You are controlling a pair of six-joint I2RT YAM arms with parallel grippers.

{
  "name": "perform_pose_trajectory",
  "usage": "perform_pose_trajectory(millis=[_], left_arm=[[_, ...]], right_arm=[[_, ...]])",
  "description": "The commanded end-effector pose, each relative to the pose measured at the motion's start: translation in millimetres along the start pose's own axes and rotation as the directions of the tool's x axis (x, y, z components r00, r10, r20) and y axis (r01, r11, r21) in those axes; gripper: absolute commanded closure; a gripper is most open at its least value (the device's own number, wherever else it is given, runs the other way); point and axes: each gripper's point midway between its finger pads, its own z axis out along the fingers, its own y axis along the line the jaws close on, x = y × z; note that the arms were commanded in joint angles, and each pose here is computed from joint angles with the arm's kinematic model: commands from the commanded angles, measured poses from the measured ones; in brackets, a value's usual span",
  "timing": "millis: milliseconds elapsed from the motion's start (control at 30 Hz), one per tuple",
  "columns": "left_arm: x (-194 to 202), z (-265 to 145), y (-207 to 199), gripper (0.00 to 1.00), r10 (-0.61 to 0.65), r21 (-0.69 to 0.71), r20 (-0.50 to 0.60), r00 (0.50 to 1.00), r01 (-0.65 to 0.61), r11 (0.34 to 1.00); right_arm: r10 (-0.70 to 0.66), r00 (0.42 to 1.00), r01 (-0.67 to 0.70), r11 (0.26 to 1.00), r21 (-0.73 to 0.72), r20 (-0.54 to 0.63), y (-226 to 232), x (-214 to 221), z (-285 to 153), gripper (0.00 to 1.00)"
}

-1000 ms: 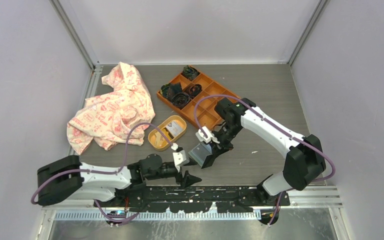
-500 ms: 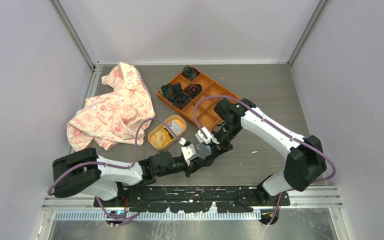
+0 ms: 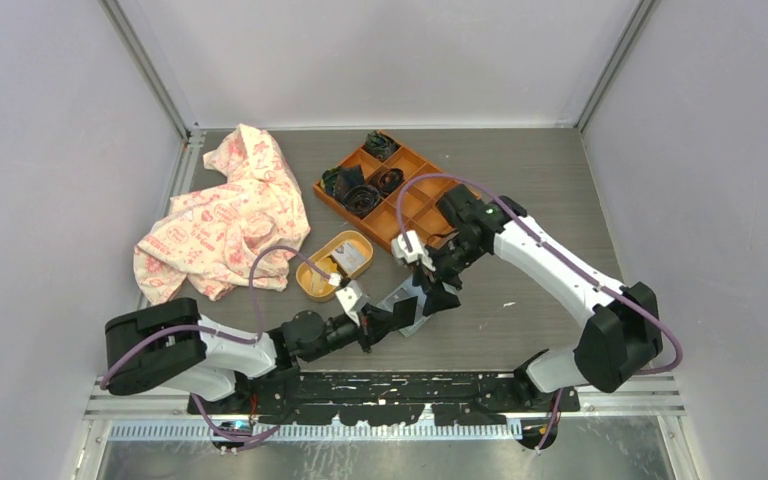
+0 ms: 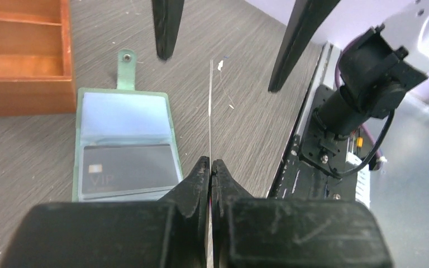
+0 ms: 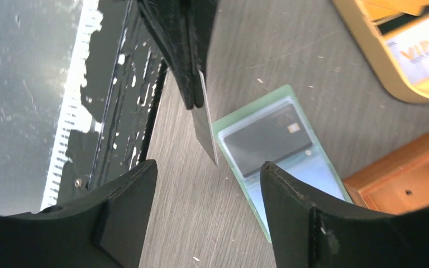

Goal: Put the credit cards into the card holder
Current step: Insert the credit card into the card slot.

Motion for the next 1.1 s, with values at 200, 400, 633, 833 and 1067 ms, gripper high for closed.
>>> perform_pose_trajectory(millis=[200,400,633,833,1067], left_arm=[[-65,8,-5,1.00,-0.353,0.099,0.243,0.904,0.339,0.936],[-86,1,-1,1.00,-0.366,0.090,0.315,0.876,0.356,0.930],[-110,-9,-2,1.00,-0.389,0.113,0.380,0.840,0.375,0.920],[-116,-9,-3,1.00,-0.401,0.123,0.393,0.827,0.385,0.915],[-125,-8,-5,1.00,-0.411,0.135,0.409,0.815,0.391,0.910]], right_arm=[[0.303,0.884,-0.348,0.935,0.068,0.356,-30,-54,-44,0.20],[0.446,0.772,-0.484,0.874,-0.035,0.454,-40,-62,-48,0.23],[0.543,0.673,-0.561,0.817,-0.131,0.502,-47,-70,-45,0.32],[0.538,0.636,-0.538,0.823,-0.181,0.553,-44,-88,-53,0.39],[0.542,0.636,-0.516,0.828,-0.221,0.549,-36,-99,-52,0.60]])
